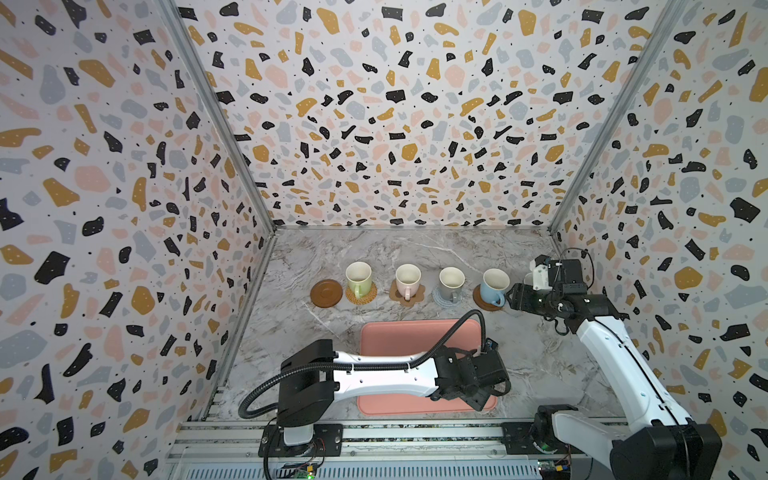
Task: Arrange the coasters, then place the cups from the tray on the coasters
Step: 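Lower the left gripper into the grey mug and close it, then lift the grey mug off the tray with the left gripper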
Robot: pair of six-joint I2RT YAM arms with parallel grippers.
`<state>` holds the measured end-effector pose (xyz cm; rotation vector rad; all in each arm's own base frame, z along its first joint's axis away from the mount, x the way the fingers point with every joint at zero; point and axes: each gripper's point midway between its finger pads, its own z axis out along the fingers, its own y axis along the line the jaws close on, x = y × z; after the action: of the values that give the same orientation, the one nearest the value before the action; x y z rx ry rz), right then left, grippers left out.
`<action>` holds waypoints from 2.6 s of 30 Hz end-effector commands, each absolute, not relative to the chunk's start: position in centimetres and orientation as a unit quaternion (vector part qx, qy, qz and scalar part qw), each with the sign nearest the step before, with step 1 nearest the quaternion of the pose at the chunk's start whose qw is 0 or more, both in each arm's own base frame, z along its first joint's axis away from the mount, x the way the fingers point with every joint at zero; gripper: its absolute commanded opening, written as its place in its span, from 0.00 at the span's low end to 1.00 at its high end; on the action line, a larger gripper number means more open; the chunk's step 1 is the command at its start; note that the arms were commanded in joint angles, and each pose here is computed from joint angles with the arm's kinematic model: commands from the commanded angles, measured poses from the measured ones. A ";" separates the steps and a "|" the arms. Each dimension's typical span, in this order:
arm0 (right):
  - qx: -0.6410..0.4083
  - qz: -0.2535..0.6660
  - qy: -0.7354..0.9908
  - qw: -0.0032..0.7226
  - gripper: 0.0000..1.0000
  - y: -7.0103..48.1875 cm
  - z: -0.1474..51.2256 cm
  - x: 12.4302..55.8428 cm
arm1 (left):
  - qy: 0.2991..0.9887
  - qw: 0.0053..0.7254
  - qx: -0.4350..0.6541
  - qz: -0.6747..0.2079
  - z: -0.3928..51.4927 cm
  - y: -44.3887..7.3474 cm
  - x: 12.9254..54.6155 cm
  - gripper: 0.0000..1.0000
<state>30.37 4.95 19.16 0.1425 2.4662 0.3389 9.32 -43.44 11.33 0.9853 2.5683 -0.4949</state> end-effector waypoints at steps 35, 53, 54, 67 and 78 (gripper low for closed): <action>0.052 0.130 0.940 0.310 0.71 4.9 18.4 29.8 | 0.905 0.177 0.359 -0.146 9.5 -41.7 12.0 0.29; 0.051 0.129 0.940 0.310 0.71 4.8 18.5 29.7 | 0.909 0.193 0.345 -0.132 9.3 -41.0 13.4 0.15; 0.052 0.129 0.940 0.310 0.71 4.8 18.5 29.7 | 0.909 0.195 0.343 -0.131 9.4 -41.0 13.5 0.15; 0.053 0.129 0.941 0.307 0.71 4.8 18.2 29.3 | 0.918 0.210 0.325 -0.083 8.7 -38.6 15.3 0.19; 0.053 0.129 0.942 0.306 0.71 4.8 18.1 29.3 | 0.922 0.210 0.315 -0.076 7.6 -38.3 16.1 0.17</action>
<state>29.82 4.86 17.94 0.1510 2.4952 0.3422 15.26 -39.13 8.52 0.9048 2.5585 -0.2639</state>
